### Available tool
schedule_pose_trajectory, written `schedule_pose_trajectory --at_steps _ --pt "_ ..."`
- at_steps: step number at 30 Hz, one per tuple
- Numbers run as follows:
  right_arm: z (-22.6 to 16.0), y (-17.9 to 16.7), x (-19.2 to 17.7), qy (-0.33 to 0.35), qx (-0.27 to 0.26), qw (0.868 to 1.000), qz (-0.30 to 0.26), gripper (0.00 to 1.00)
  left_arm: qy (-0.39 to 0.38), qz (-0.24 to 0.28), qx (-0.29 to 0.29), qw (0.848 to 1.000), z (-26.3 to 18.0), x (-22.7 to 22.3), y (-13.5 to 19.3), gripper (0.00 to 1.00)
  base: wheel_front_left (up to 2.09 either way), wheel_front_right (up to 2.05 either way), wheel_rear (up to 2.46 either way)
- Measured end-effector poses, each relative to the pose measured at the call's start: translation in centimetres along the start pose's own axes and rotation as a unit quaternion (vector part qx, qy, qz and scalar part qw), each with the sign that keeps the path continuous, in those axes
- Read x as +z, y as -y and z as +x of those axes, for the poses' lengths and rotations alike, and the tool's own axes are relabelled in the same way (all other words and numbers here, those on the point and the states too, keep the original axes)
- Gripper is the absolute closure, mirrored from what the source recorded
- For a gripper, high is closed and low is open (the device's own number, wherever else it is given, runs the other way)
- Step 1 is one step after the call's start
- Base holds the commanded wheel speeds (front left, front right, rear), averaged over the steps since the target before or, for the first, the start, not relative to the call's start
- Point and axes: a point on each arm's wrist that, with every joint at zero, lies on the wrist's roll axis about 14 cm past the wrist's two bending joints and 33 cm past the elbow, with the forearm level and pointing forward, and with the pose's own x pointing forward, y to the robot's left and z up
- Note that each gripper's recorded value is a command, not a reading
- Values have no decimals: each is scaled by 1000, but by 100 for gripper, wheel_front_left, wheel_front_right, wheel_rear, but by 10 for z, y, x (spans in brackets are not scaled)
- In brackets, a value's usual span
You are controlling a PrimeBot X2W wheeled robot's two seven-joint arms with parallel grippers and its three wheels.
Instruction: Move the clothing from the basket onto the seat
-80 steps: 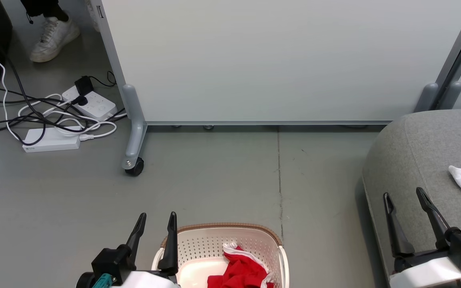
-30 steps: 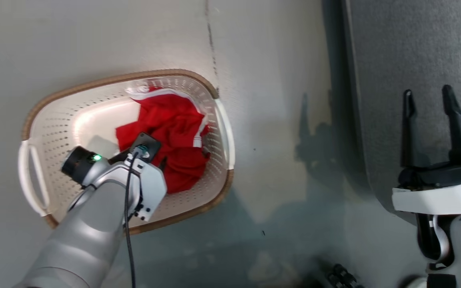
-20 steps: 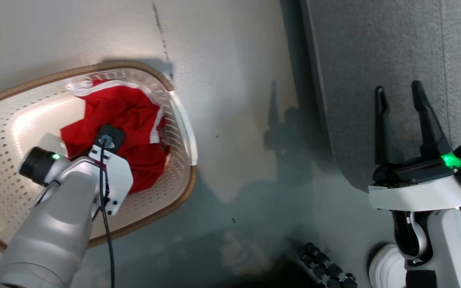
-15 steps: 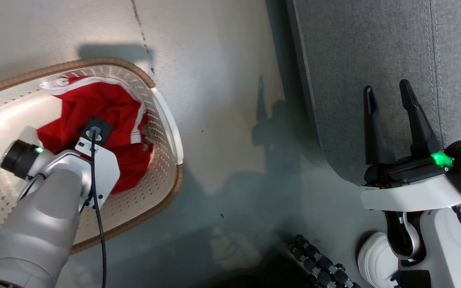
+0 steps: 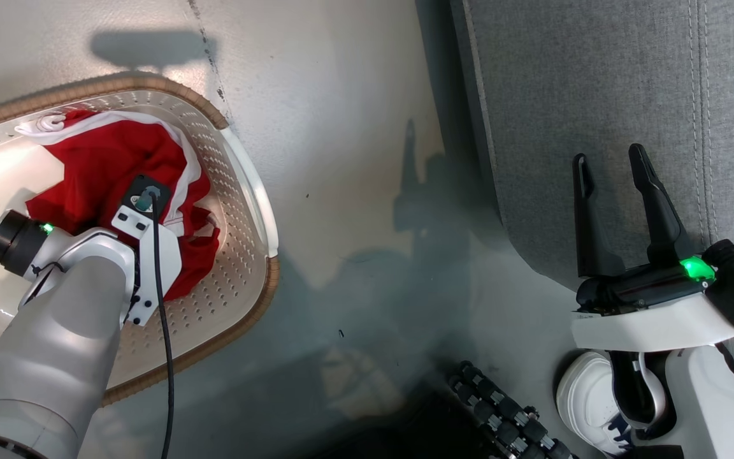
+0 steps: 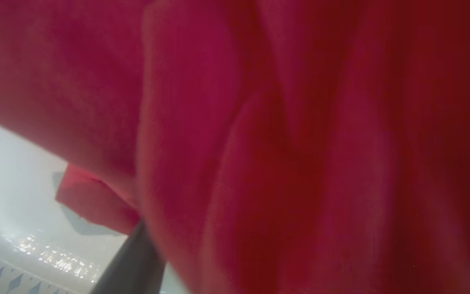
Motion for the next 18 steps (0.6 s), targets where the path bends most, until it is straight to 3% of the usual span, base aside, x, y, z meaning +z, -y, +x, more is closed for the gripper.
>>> schedule_pose_trajectory --at_steps 6,11,12,13,18 --pt "-2 1 -2 -4 -3 1000 5 0 -5 26 5 1000 2 0 -2 0 0 0 0" --pt "-3 -1 -2 -6 1 1000 1 0 -1 19 3 1000 2 1 -3 0 0 0 0" --pt "-3 0 -2 -5 0 1000 0 0 -3 20 0 1000 2 1 -2 56 0 0 0" --pt "-3 0 -1 -3 -1 1000 0 0 -4 20 0 1000 2 1 -3 100 0 0 0" --pt "0 0 6 7 1 1000 -2 0 0 17 0 1000 1 2 -3 100 0 0 0"
